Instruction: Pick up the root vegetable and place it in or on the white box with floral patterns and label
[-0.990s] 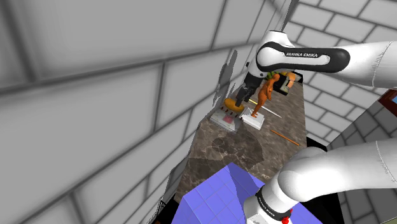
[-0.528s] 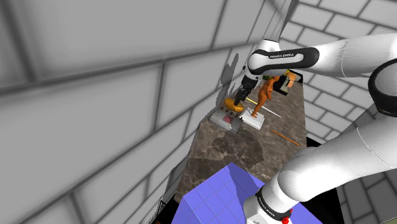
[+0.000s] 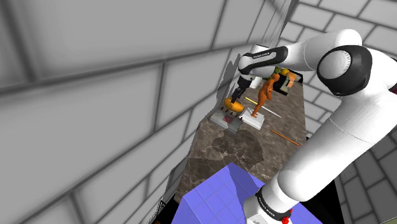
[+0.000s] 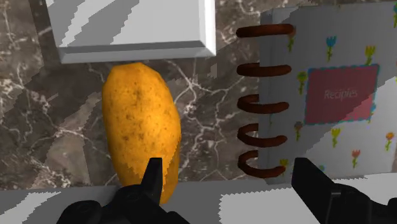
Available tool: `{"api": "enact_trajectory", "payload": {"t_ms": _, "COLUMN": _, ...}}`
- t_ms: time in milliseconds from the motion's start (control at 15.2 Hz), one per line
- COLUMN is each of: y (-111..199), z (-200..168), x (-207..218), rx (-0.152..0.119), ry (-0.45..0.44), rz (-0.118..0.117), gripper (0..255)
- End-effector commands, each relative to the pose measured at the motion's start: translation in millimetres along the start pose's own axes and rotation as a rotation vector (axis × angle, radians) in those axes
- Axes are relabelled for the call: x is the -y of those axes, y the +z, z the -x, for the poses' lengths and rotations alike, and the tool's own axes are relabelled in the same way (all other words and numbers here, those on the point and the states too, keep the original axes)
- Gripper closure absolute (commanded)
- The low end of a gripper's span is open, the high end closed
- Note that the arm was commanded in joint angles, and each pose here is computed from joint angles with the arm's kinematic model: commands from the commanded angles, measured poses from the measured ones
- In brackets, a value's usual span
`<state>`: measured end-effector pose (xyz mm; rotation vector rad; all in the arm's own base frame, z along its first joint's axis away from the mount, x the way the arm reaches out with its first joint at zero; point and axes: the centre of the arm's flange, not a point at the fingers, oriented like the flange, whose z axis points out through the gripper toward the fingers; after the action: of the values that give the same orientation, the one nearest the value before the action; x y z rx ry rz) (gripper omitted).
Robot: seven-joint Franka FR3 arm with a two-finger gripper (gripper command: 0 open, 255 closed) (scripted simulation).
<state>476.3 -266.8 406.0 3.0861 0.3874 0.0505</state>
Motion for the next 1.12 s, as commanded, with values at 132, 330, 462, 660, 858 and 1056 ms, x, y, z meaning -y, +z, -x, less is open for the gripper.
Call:
{"api": "enact_trajectory", "payload": {"t_ms": 132, "y": 25, "z": -19, "x": -40, "rx": -0.011, "ry": -0.039, "rz": 0.010, "gripper": 0}}
{"api": "enact_trajectory", "payload": {"t_ms": 330, "y": 38, "z": -33, "x": -65, "rx": -0.018, "ry": -0.062, "rz": 0.016, "gripper": 0}}
{"api": "enact_trajectory", "payload": {"t_ms": 462, "y": 49, "z": -33, "x": -65, "rx": -0.018, "ry": -0.062, "rz": 0.016, "gripper": 0}}
{"api": "enact_trajectory", "payload": {"t_ms": 660, "y": 65, "z": -33, "x": -65, "rx": -0.018, "ry": -0.062, "rz": 0.016, "gripper": 0}}
{"api": "enact_trajectory", "payload": {"t_ms": 858, "y": 78, "z": -34, "x": -66, "rx": -0.018, "ry": -0.062, "rz": 0.016, "gripper": 0}}
{"api": "enact_trajectory", "payload": {"t_ms": 1056, "y": 78, "z": -34, "x": -66, "rx": -0.018, "ry": -0.062, "rz": 0.016, "gripper": 0}}
